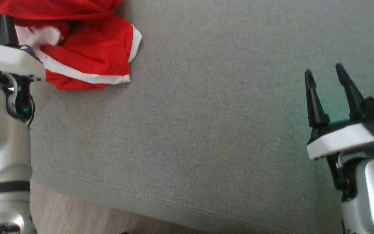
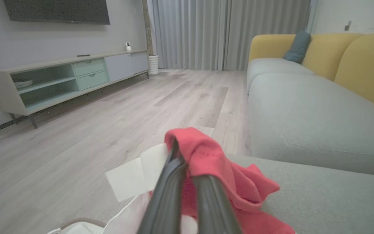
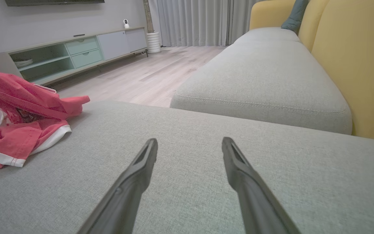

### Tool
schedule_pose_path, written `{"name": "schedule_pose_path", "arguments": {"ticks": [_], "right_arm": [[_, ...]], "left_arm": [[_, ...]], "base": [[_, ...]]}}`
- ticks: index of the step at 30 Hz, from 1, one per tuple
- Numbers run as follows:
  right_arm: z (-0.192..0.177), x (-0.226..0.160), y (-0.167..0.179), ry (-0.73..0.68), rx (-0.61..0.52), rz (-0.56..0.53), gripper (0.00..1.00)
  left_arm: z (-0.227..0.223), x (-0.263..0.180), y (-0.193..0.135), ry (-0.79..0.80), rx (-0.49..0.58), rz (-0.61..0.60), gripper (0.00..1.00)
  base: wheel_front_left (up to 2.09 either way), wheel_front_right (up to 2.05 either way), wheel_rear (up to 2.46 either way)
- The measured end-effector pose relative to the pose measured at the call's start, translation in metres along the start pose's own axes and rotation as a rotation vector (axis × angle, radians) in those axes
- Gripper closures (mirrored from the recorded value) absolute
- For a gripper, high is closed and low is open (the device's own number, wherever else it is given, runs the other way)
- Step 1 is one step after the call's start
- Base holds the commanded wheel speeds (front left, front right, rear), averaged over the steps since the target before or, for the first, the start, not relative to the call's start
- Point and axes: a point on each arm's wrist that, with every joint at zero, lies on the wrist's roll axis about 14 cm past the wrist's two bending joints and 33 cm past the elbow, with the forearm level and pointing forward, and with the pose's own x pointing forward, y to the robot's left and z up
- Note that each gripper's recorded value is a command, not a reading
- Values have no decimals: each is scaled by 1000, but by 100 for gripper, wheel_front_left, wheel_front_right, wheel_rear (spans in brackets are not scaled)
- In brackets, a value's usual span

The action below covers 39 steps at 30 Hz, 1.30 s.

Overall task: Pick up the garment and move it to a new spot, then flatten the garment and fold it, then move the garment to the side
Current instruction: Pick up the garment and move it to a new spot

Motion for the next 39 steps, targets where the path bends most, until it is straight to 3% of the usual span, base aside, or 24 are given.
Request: {"name": "schedule_pose_path", "arguments": {"ticks": [7,13,25,39], "right_arm": [[28,-25,4,-67,10,-28,0],[39,-46,-8,-94,-2,-79,0],[56,-97,-51,-155,22,-245,0],[41,-161,-103,-164,72,-463,0]], "left_arm": [[83,-26,-21,-260,12,-77,100],[101,-42,-53,-335,-7,-164,100],[119,-73,-204,-360,-150,-541,100],[123,-123,-379,-301,-367,-1022,100]], "base": [[0,0,0],[0,0,0],[0,0,0],[0,0,0]]}}
